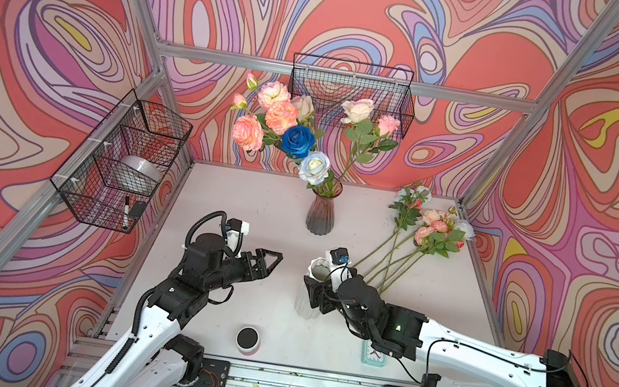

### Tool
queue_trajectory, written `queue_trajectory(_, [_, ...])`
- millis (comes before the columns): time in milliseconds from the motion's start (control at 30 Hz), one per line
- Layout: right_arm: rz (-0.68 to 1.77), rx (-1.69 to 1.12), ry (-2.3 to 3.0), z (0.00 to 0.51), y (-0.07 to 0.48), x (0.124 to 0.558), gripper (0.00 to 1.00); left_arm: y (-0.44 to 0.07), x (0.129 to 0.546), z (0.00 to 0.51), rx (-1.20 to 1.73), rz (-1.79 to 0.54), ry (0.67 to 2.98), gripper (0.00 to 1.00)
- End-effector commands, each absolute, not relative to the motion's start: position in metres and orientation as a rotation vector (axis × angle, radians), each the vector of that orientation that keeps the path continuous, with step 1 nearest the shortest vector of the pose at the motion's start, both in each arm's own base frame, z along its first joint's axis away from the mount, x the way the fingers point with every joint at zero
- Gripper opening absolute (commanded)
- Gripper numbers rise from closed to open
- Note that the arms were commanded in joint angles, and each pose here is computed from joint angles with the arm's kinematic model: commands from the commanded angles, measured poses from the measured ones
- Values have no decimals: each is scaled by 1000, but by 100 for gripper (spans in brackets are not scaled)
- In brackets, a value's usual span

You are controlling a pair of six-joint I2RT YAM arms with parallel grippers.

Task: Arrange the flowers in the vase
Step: 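Set the white vase upright on the table and open the right gripper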

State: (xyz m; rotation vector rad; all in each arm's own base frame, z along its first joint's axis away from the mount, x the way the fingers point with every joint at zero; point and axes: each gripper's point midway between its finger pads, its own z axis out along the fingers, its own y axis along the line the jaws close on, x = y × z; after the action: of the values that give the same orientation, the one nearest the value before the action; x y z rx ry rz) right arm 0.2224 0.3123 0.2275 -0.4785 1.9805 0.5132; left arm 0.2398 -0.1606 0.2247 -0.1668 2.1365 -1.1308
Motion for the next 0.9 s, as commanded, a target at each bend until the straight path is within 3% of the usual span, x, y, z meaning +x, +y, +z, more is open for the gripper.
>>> queue_trajectory(0, [534, -481, 1978, 239, 315, 220, 87, -164, 235, 228, -148, -1172, 2113, 86])
queue_trajectory(333, [434, -599, 1965, 220, 342, 216, 81, -164, 230, 219, -148, -1173, 2130, 85])
queue_trajectory(633, [375, -608, 1869, 230, 348, 216, 43, -165, 228, 217, -148, -1192, 2124, 85])
queue_trajectory(867, [404, -542, 1779, 255, 348, 233, 39, -165, 229, 217, -157, -1201, 2120, 84])
